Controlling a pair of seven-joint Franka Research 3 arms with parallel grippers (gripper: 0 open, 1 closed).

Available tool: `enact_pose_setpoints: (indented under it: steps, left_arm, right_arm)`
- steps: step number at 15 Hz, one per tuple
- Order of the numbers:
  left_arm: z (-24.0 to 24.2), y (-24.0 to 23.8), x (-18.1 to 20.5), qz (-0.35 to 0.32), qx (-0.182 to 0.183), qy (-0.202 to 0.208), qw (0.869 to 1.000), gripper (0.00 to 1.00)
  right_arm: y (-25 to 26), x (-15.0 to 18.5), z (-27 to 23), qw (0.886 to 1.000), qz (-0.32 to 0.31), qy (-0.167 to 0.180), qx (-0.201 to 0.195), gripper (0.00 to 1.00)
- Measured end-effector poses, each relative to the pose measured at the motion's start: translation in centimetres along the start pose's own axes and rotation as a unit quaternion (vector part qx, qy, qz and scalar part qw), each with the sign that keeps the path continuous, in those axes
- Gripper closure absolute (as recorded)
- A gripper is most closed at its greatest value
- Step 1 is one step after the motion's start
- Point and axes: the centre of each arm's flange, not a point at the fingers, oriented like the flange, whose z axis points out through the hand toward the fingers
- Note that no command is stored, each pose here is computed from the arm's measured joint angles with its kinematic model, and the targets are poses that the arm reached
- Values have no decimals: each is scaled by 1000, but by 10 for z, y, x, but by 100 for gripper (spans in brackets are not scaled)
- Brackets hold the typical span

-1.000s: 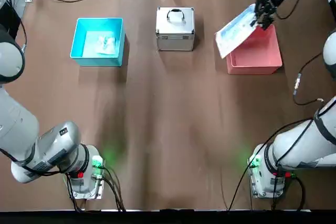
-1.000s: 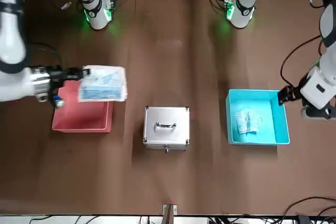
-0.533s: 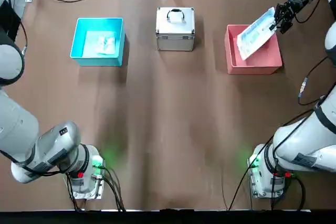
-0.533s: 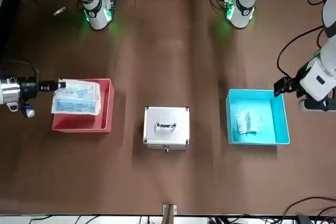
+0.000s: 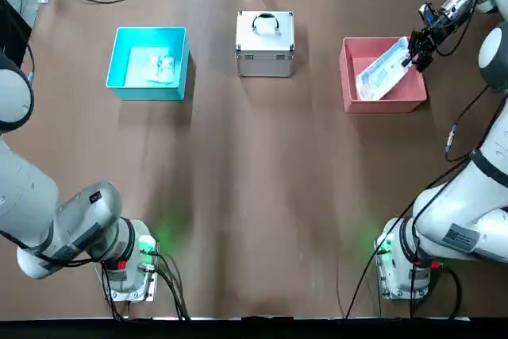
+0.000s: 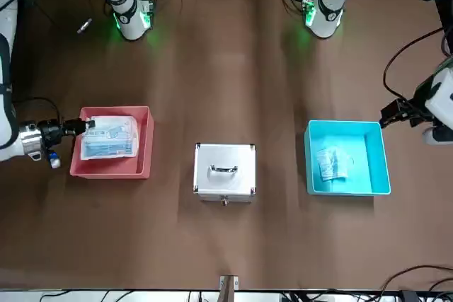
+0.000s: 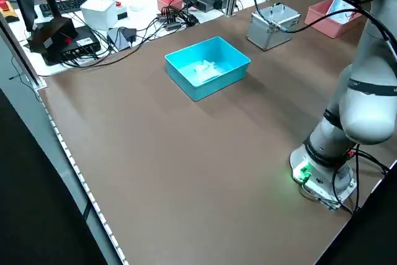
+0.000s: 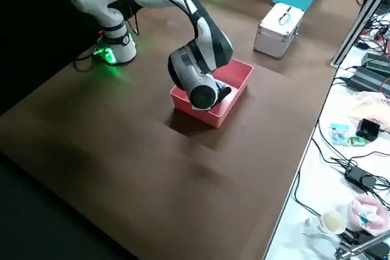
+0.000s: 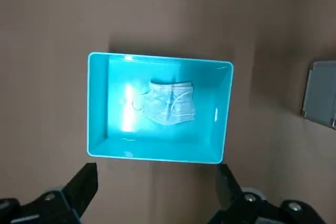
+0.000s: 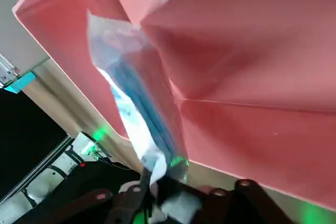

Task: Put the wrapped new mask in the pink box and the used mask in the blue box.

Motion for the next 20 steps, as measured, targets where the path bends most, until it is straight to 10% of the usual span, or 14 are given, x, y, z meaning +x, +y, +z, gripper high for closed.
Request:
enact_pose_setpoints:
  steps: [10,20]
  left_arm:
    - [-19,46,-18,40,7,4,999,0]
    - [-20,41,-19,33,13,3,999,0]
  right_arm:
    - [-57,-15,-68,996,-52,40,-64,2]
    - [-198,-103,-156,955,-108,155,-230,1]
